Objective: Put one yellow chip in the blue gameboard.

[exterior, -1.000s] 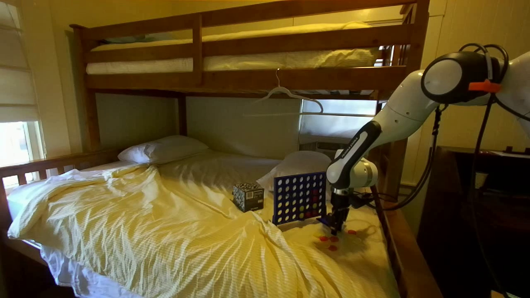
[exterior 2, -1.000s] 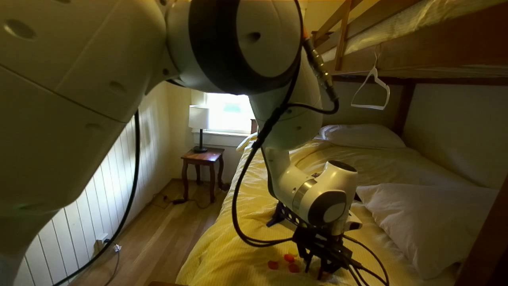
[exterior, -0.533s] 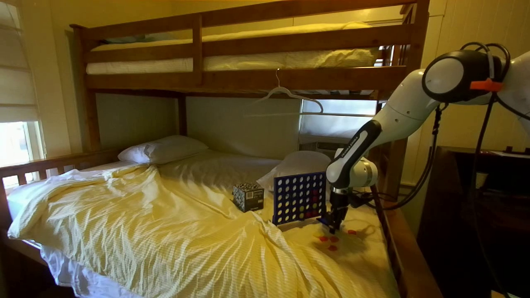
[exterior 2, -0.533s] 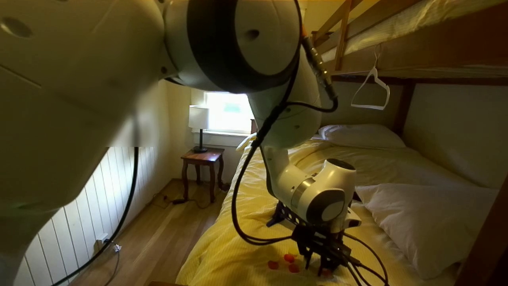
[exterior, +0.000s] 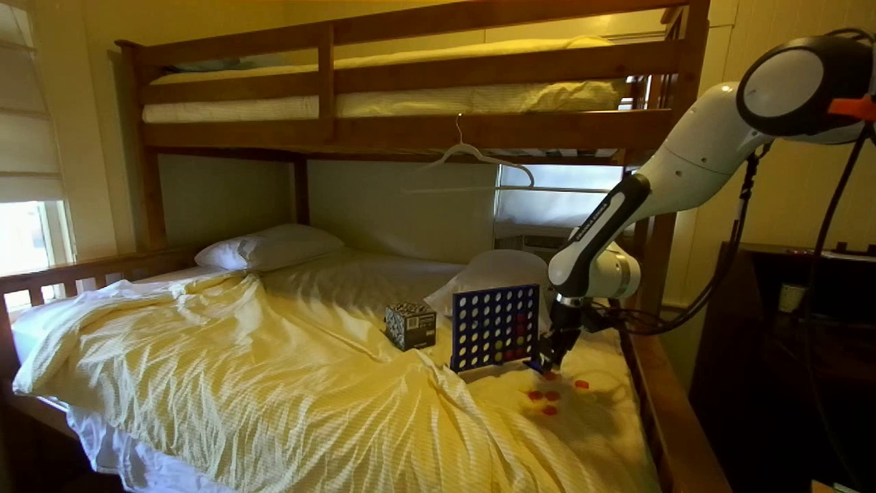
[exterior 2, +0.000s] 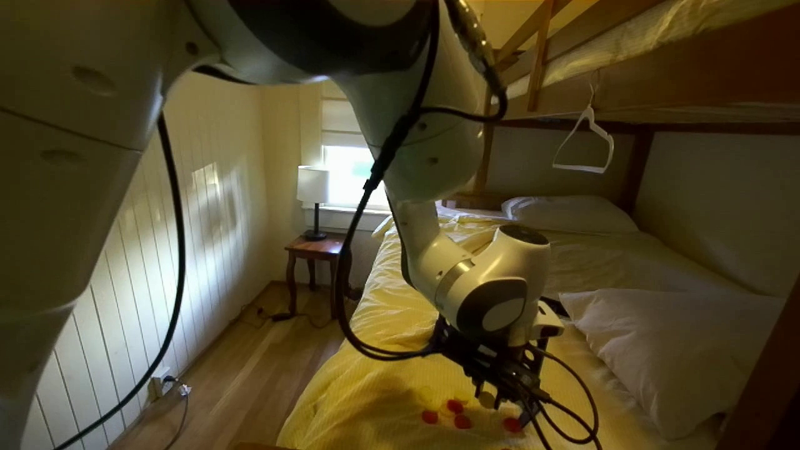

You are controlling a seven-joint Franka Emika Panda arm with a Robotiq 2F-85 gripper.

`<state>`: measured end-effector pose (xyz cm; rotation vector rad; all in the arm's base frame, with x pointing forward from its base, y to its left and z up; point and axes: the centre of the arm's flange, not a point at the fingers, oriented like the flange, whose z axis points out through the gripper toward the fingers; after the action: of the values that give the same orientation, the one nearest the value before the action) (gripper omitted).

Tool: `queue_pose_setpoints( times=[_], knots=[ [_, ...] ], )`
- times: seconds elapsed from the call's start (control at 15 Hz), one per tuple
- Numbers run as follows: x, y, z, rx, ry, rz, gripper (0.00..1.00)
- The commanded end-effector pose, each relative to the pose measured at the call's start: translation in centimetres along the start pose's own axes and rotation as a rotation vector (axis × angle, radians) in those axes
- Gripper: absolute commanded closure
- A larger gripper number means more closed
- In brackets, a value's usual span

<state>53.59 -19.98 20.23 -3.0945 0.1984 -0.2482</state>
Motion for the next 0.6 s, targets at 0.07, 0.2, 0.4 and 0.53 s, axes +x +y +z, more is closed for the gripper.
queue_pose_setpoints(
  times=[0.07,0.2,0.4,0.53],
  knots=[
    [-3.8,-1.8,-5.6,0.025,0.196,0.087,0.90],
    [-4.5,-2.6,-7.3,0.028,0.293,0.099,0.90],
    [-5.1,-3.9,-9.4,0.020,0.447,0.098,0.90],
    [-5.2,-5.0,-10.9,0.007,0.539,0.108,0.90]
  ],
)
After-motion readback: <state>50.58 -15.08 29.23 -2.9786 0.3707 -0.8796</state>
